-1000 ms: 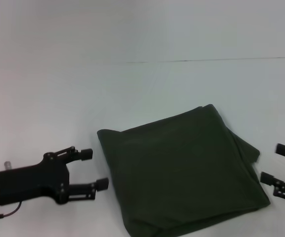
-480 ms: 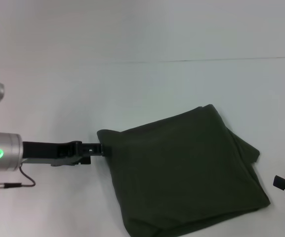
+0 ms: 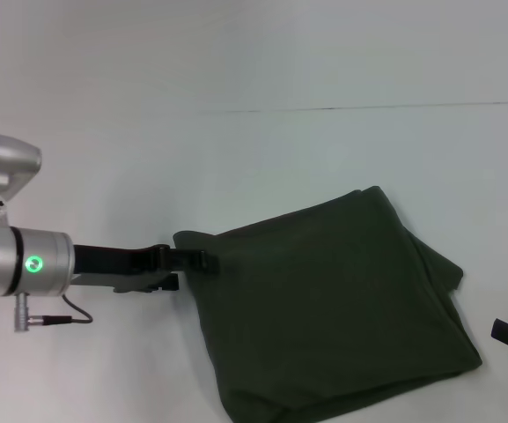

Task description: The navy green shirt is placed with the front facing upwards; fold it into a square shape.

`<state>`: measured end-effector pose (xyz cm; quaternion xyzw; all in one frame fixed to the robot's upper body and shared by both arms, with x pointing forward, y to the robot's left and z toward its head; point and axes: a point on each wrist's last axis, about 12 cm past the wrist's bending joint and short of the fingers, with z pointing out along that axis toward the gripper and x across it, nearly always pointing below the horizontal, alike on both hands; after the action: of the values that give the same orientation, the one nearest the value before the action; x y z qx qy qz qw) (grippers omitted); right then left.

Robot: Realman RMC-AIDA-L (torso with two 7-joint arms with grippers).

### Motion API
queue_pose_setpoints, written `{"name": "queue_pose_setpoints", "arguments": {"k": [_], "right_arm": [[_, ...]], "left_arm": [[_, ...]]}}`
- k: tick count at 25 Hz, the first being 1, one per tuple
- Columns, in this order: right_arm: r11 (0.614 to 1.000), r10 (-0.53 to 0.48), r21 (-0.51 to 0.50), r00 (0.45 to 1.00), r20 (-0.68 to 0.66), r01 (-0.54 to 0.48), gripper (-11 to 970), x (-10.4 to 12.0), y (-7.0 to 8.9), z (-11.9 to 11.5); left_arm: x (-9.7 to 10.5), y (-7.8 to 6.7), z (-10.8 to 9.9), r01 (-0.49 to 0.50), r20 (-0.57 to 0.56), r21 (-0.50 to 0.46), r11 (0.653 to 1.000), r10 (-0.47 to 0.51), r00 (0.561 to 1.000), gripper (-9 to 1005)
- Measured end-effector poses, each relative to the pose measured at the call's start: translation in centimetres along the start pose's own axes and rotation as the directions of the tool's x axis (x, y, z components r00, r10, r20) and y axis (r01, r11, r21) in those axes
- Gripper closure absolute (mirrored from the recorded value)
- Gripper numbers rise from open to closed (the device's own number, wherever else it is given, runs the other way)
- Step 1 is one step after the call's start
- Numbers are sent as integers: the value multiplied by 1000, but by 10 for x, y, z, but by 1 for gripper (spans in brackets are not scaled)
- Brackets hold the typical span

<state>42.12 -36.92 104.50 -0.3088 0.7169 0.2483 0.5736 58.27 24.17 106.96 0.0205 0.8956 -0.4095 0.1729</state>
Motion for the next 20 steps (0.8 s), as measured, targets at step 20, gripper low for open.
{"name": "queue_pose_setpoints", "arguments": {"k": [20], "right_arm": [[1000,3,-13,1000,-1,-3,122,-1,-1,3]], "left_arm": [[-4,-11,20,-102,-2,-39,994,102,995,281]]}}
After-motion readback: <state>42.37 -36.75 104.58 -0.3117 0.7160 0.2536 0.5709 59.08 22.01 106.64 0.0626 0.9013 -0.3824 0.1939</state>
